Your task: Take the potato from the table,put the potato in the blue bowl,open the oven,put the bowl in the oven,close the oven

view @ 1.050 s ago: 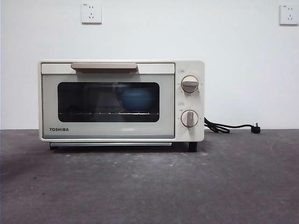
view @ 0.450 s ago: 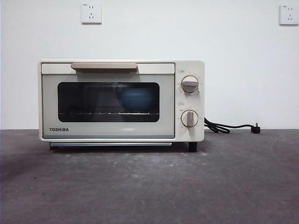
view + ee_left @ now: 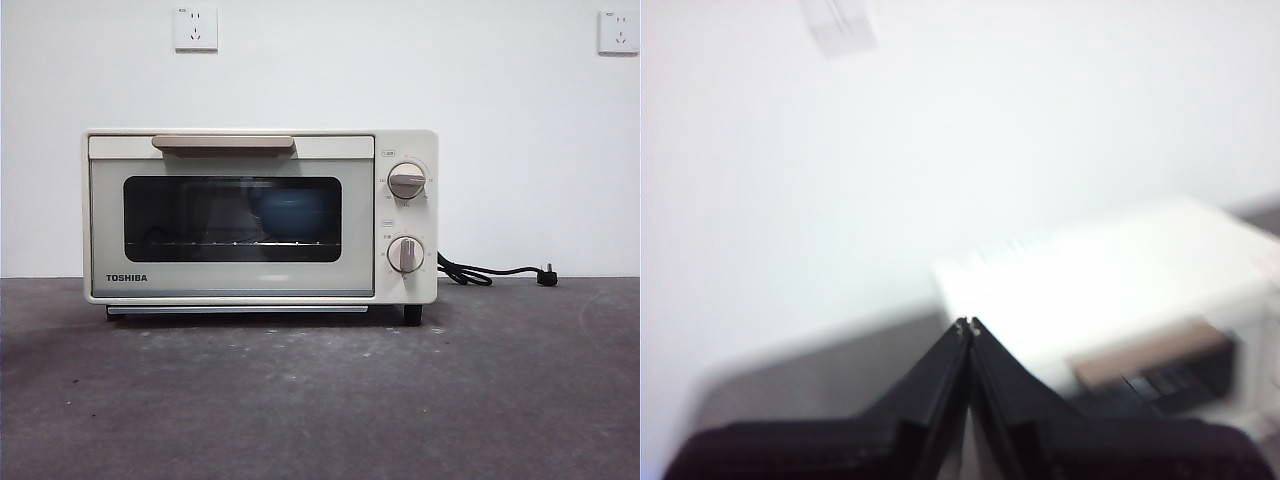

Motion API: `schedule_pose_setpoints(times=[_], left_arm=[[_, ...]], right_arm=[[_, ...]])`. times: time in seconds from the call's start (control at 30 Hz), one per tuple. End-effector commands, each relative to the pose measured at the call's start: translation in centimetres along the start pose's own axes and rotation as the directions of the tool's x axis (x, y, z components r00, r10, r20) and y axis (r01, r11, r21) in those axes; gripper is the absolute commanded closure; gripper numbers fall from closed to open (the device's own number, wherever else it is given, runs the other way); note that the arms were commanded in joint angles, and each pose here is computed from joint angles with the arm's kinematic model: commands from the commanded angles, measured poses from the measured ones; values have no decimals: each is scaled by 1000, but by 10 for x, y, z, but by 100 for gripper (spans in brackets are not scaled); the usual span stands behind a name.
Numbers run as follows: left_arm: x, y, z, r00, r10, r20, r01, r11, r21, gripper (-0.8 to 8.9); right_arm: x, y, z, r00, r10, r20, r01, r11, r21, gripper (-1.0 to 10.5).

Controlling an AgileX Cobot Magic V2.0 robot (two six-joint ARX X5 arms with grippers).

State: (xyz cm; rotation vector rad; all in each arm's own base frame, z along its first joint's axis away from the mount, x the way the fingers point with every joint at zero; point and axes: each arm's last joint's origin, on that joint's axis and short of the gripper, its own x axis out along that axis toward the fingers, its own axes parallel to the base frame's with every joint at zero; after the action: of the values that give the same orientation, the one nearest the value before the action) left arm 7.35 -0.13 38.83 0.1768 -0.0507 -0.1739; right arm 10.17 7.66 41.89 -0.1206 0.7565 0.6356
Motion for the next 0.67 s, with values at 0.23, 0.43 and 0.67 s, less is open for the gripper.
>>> schedule_pose_setpoints(times=[0.23,0.43,0.67], left_arm=[[5,-7,-85,973,201,111,-206,978,40,818],[13,-14,-146,972,235,9,-235,971,31,818],[13,-22,-194,973,225,-54,-224,974,28,818]], right_arm=[[-1,0,0,1000,-1,10,1,1000,9,945],[-1,0,0,1000,-1,10,1,1000,9,945],[-2,0,0,1000,-1,14,1,1000,8,945]])
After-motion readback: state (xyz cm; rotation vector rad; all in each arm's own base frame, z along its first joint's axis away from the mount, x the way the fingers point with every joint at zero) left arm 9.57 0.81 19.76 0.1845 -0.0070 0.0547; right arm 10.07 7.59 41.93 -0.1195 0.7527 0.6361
